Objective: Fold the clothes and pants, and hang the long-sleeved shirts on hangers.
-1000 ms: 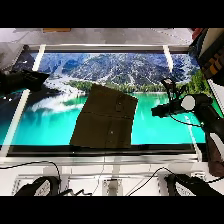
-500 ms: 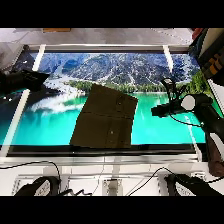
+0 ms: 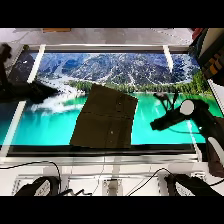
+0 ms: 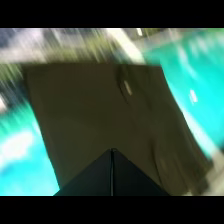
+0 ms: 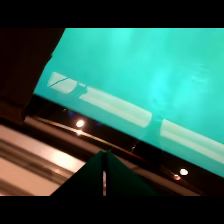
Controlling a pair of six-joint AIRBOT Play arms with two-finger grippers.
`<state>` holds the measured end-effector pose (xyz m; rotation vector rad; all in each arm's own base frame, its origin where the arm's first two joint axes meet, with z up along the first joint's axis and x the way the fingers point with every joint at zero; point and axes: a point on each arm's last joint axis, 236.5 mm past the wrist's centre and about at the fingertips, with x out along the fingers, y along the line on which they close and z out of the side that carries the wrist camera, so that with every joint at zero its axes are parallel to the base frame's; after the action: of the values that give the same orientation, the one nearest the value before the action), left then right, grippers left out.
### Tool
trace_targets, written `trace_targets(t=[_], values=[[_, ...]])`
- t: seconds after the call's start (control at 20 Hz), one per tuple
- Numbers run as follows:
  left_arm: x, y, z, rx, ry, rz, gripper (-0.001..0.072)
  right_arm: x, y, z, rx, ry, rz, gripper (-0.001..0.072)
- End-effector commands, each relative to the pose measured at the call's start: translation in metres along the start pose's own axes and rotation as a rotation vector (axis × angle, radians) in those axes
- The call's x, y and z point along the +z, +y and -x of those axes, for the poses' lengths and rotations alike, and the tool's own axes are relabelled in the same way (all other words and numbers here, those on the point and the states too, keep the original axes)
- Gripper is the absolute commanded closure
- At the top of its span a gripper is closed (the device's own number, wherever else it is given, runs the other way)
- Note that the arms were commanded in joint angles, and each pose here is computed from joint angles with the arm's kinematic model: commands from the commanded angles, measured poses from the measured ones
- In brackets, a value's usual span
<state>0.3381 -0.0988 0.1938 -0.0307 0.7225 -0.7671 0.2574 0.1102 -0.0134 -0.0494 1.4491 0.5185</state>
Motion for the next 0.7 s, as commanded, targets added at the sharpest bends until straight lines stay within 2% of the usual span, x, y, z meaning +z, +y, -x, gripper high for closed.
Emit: trace_targets(t=[0.0, 0.05, 0.2, 0.25, 0.3, 0.35, 0.45, 0.5, 0.55, 0.6, 0.65], values=[[-0.05, -0.017, 0.001, -0.069, 0.168, 0.059, 0.0698, -0.034, 0.071, -0.028, 0.332, 0.002, 0.013, 0.0674], [-0.058, -0.019, 0.0, -0.068, 0.174, 0.07, 0.0698, -0.035, 0.085, -0.036, 0.404, -0.042, -0.033, 0.0673], [-0.085, -0.013, -0.01, -0.018, 0.17, 0.115, 0.0698, -0.032, 0.092, -0.061, 0.486, -0.155, -0.263, 0.0649], [-0.097, -0.008, -0.014, 0.009, 0.176, 0.129, 0.0697, -0.032, 0.091, -0.069, 0.5, -0.173, -0.329, 0.0547], [-0.107, -0.003, -0.019, 0.025, 0.189, 0.145, 0.0697, -0.033, 0.09, -0.074, 0.509, -0.184, -0.375, 0.0374], [-0.116, 0.0, -0.024, 0.025, 0.2, 0.166, 0.0697, -0.033, 0.089, -0.078, 0.515, -0.193, -0.412, 0.0275], [-0.131, -0.002, -0.035, -0.012, 0.221, 0.217, 0.0685, -0.03, 0.085, -0.081, 0.515, -0.205, -0.453, 0.0274], [-0.135, -0.002, -0.04, -0.028, 0.226, 0.24, 0.0599, -0.027, 0.082, -0.084, 0.511, -0.205, -0.5, 0.0275], [-0.141, 0.0, -0.043, -0.037, 0.242, 0.258, 0.0377, -0.027, 0.079, -0.089, 0.509, -0.19, -0.553, 0.0275], [-0.145, 0.002, -0.047, -0.045, 0.255, 0.274, 0.0192, -0.029, 0.077, -0.094, 0.507, -0.168, -0.577, 0.0275], [-0.148, 0.004, -0.049, -0.05, 0.266, 0.292, 0.0175, -0.033, 0.077, -0.1, 0.507, -0.139, -0.597, 0.0275]])
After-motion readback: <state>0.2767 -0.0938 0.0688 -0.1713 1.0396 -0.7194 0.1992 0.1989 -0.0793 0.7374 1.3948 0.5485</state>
